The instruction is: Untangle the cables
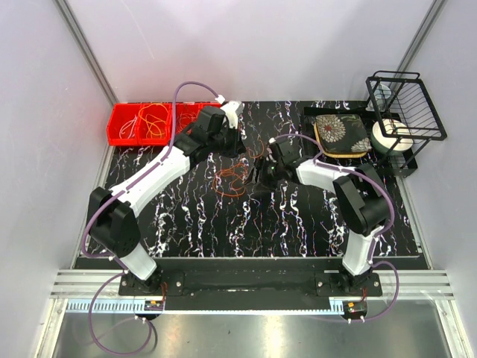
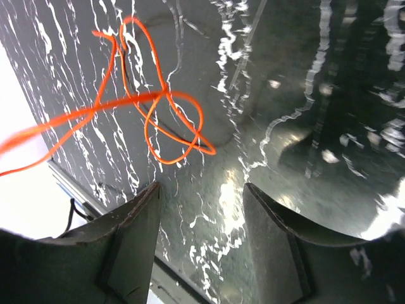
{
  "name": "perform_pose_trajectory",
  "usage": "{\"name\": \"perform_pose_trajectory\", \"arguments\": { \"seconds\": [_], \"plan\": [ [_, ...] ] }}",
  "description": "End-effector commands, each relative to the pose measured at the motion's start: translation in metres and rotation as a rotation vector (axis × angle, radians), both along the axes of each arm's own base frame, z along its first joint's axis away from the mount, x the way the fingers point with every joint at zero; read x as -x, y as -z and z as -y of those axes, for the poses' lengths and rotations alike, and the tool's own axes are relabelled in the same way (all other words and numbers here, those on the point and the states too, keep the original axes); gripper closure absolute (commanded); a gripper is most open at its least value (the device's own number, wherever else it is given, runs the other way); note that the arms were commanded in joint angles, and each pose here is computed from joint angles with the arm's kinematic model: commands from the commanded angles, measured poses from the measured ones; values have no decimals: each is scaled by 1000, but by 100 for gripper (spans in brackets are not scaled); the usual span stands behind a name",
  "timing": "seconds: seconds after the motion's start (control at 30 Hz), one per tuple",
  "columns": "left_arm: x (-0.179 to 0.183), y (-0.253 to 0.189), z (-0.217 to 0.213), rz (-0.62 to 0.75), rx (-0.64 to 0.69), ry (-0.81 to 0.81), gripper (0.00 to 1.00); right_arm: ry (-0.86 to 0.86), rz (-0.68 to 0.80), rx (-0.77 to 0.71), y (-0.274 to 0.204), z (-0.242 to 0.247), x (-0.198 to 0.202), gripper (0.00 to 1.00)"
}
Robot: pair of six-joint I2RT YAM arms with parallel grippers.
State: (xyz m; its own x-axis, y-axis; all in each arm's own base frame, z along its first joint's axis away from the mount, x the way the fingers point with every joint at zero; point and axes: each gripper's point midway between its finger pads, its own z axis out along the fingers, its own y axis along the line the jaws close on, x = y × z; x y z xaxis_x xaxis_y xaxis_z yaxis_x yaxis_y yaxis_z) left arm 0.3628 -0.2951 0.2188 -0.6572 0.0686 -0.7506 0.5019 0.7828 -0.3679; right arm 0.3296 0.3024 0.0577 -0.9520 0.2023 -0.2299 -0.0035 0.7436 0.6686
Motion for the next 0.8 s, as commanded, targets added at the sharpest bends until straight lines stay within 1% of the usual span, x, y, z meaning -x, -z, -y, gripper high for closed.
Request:
{"name": "perform_pose_trajectory", "arguments": {
  "seconds": [0.0, 0.07, 0.13, 0.43, 0.57, 0.77],
  "plan": [
    [-7, -24, 11, 52, 64, 20, 100, -103, 84, -86, -8, -31, 7, 39],
    [-7, -23, 11, 48, 64, 21, 100, -126, 117, -100, -7, -40, 7, 39],
    [-6, -23, 11, 45, 66, 22, 100, -122, 120, -99, -3, -41, 5, 39],
    [-3, -32, 8, 54, 80, 21, 100, -112, 177, -66, 5, -37, -5, 40],
    [-1, -33, 8, 54, 84, 21, 100, -165, 181, -82, 13, -43, 6, 40],
    [-1, -39, 6, 65, 95, 19, 100, -173, 172, -67, 26, -42, 10, 41]
  ]
}}
